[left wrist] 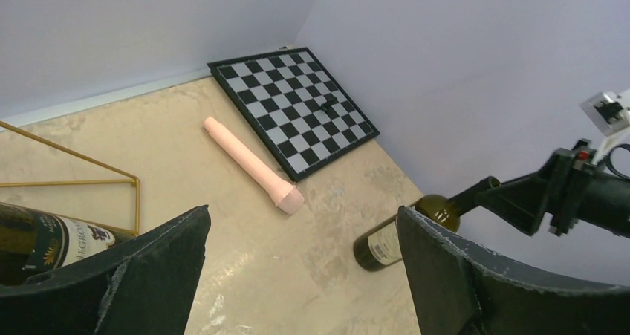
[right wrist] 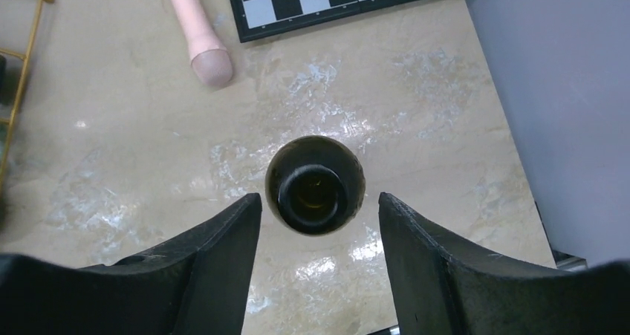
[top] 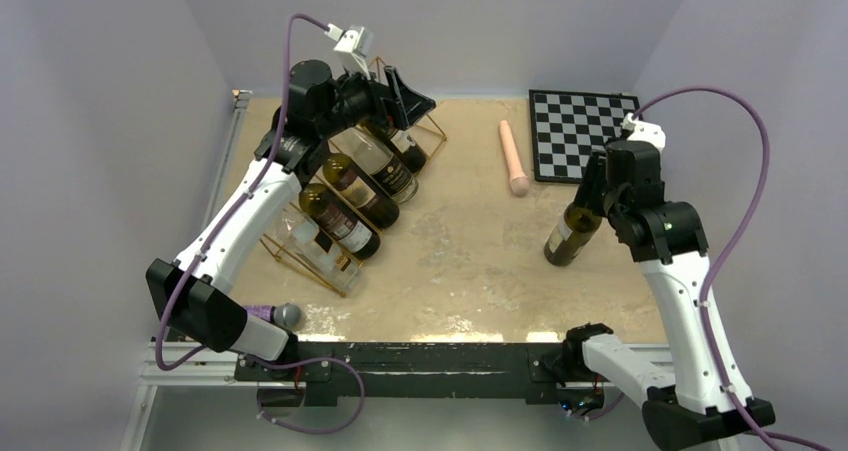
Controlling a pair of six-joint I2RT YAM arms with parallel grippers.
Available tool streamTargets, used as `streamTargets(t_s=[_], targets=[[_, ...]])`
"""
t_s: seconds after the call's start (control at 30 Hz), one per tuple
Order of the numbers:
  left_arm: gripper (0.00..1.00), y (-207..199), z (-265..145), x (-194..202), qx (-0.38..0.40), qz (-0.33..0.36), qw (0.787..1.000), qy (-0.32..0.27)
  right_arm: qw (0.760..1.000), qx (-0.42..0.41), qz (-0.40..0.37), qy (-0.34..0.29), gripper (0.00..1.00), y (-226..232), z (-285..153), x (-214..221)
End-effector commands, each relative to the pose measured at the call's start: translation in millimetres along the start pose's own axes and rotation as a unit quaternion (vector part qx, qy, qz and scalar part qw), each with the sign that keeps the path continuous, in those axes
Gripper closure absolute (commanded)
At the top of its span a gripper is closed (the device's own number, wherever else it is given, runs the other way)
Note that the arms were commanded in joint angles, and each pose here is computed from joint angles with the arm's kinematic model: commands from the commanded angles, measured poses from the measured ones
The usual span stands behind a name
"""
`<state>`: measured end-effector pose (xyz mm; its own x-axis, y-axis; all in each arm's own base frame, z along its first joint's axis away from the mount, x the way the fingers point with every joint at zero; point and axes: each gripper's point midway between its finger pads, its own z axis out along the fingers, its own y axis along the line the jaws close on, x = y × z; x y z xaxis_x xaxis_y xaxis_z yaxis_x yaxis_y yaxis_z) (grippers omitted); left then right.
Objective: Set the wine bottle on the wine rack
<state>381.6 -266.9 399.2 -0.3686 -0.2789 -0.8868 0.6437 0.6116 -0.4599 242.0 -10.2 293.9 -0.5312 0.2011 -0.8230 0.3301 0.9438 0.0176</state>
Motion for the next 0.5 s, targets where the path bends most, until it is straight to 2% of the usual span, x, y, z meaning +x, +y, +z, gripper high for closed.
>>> streamTargets(t_s=[0.0,0.23,0.33,0.47], targets=[[0.01,-7.0,-0.4,4.1,0.007,-0.001,1.0,0.015,1.0,-0.004,0.009,-0.001,0.4,10.4,21.0,0.0],[0.01,-2.2,-2.0,2.8,-0.006,0.006,1.0,0.017,1.0,0.017,0.005,0.001,0.55,6.6,36.5,10.5],[0.01,-2.1,-3.5,1.3,-0.01,0.01,1.0,0.02,1.0,0.021,0.005,-0.004,0.74,5.6,35.7,7.1],[0.01,-1.6,-5.2,1.1,-0.014,0.019,0.999,0.029,1.0,0.027,0.001,-0.01,0.89,1.7,32.5,3.7]])
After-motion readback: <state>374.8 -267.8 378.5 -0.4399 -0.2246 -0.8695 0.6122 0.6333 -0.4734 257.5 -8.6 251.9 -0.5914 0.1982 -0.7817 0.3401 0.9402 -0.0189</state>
